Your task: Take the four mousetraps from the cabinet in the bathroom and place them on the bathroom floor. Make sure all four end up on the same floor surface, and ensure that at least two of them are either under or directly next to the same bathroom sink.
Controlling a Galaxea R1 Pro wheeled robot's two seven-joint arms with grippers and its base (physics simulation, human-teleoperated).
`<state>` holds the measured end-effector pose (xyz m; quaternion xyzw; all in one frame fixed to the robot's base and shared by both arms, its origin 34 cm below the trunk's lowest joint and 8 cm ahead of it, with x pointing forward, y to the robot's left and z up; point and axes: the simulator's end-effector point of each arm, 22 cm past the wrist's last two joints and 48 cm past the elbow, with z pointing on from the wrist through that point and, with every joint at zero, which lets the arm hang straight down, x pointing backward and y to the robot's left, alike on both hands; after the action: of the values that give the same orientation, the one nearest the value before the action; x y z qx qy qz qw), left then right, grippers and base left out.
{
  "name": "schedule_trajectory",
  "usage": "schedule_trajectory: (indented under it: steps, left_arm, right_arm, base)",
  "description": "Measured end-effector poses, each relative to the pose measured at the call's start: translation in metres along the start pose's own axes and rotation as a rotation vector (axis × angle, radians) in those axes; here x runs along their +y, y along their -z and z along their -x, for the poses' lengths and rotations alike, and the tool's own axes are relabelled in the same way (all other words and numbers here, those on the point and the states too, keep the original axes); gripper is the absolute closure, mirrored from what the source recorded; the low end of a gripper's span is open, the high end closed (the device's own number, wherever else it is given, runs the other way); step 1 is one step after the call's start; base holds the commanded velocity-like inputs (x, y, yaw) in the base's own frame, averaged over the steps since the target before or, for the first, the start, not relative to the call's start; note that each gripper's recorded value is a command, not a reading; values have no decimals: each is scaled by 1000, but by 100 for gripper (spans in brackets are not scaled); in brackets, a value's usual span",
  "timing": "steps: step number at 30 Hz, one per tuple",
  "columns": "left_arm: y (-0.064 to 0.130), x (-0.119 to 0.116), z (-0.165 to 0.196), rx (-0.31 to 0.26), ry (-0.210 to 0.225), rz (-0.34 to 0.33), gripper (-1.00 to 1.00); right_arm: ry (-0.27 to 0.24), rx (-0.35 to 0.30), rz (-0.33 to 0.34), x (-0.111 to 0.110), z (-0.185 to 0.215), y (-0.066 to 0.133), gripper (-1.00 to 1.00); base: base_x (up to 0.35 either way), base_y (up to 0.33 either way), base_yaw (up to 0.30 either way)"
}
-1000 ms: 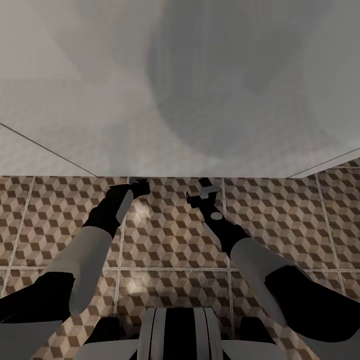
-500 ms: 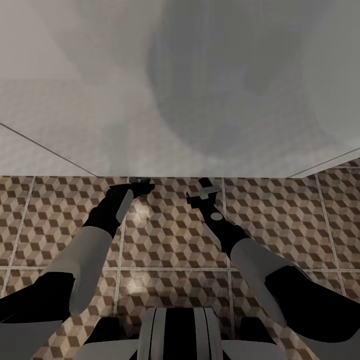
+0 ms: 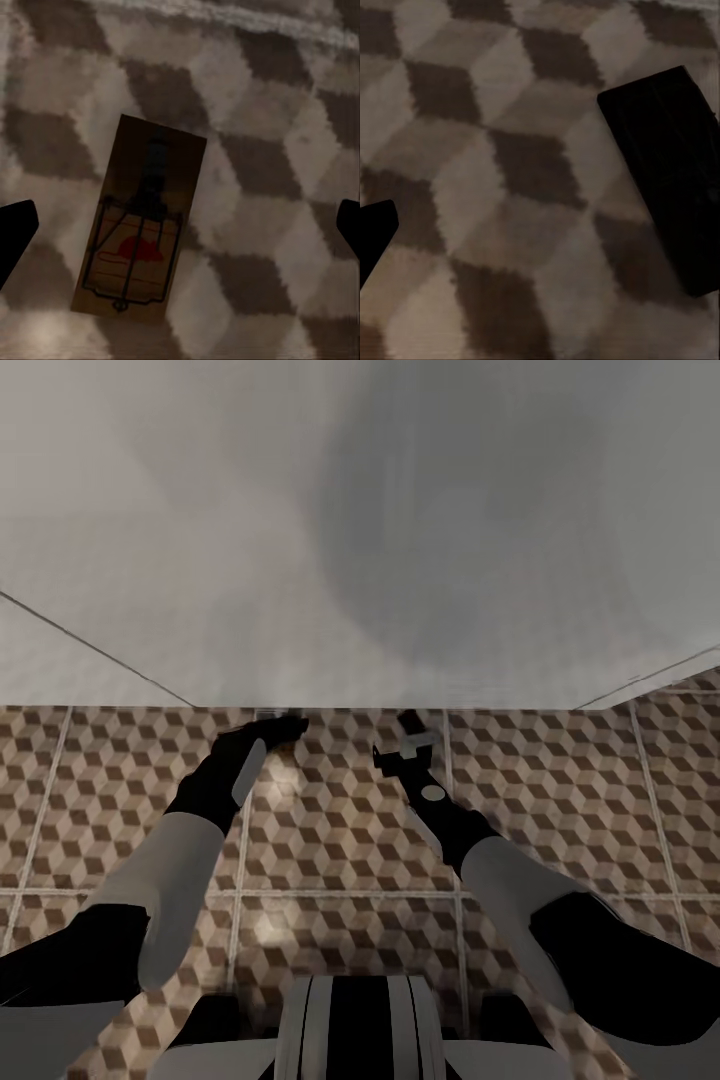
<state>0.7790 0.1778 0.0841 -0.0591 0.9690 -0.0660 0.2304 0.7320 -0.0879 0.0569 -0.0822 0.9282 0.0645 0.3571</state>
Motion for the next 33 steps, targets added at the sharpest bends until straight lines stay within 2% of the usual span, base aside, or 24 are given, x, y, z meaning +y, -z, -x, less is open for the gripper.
schedule_trajectory:
  steps: [33]
  left_arm:
    - [0, 0, 1, -4, -2, 0, -100]
  right_arm:
    - [1, 0, 0, 0, 0, 0, -100]
  base:
    - [-326, 0, 0]
